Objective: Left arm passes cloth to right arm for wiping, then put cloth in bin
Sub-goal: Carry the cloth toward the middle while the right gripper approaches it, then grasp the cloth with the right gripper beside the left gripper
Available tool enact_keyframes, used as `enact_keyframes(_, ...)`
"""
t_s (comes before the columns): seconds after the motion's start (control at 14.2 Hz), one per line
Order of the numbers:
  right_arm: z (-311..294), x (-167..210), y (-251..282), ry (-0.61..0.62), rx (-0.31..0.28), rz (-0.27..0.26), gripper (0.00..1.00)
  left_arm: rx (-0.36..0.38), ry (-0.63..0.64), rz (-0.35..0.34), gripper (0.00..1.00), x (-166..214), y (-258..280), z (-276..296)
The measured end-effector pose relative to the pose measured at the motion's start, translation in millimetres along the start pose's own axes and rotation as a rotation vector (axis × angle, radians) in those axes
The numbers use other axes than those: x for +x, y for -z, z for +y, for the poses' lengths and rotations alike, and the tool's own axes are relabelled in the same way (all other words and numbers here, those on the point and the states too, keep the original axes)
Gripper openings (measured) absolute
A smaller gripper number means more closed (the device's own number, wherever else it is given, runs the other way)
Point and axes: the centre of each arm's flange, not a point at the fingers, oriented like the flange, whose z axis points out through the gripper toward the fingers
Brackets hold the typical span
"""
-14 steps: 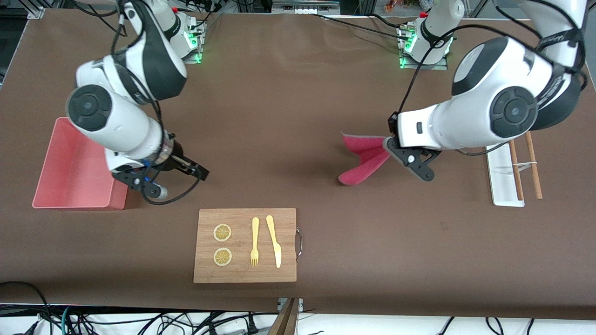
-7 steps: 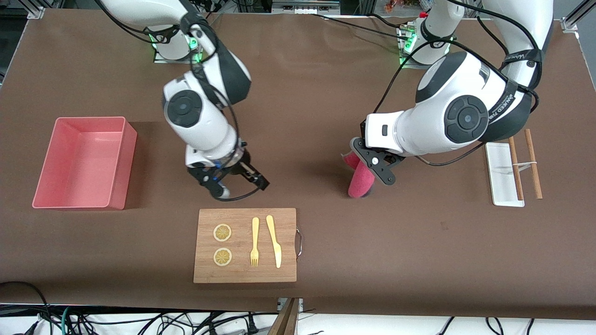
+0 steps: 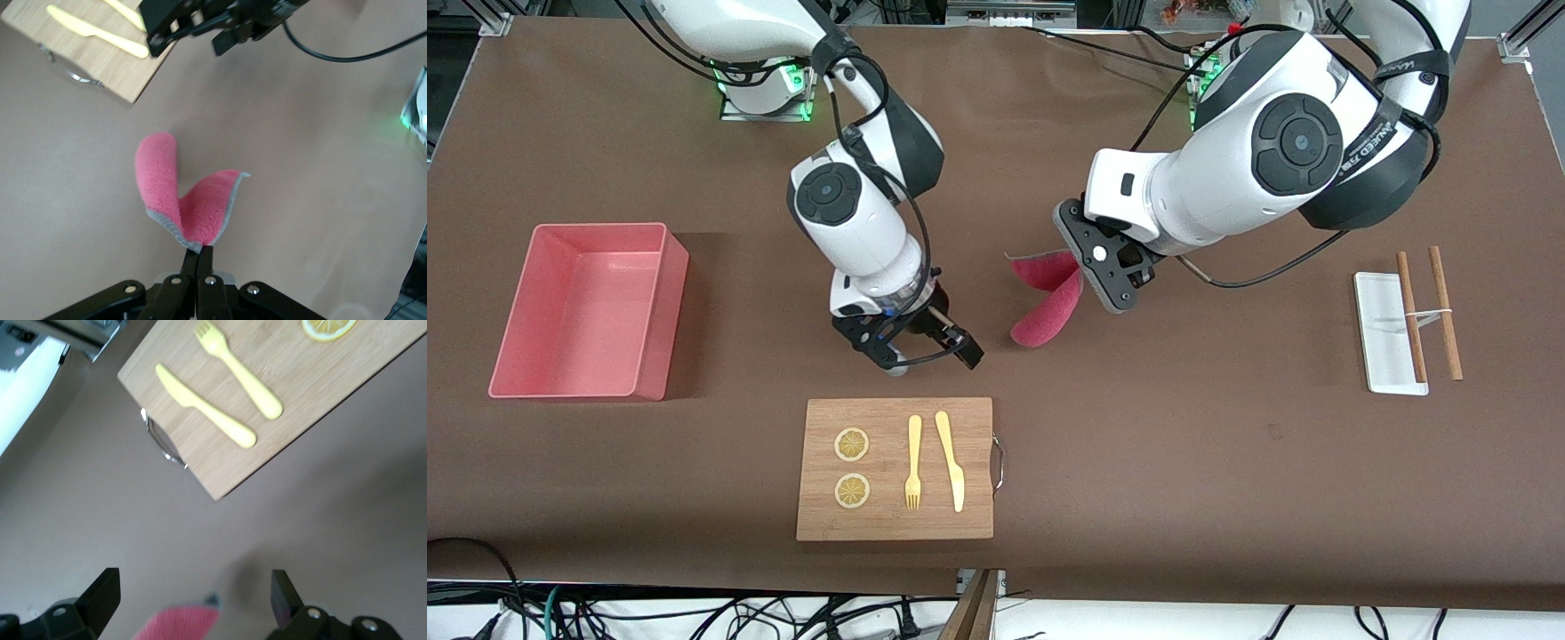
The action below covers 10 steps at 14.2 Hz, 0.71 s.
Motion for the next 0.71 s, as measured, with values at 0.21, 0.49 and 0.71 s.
enact_keyframes(0.21, -8.2, -33.0, -3.1, 0.042, 0.0, -0.016, 1.0, -0.006, -0.15, -0.013, 0.02, 11.7, -9.9, 21.8)
enact_keyframes(0.49, -19.0, -52.7, 3.3, 0.025, 0.024, -0.02, 1.0, -0.003, -0.159, -0.036, 0.02, 26.6, -24.1, 52.5)
enact_keyframes(0.71, -27.5, -64.5, 10.7, 0.027, 0.042, -0.023, 1.0, 0.009, -0.066, -0.026, 0.02, 23.3, -17.4, 42.3)
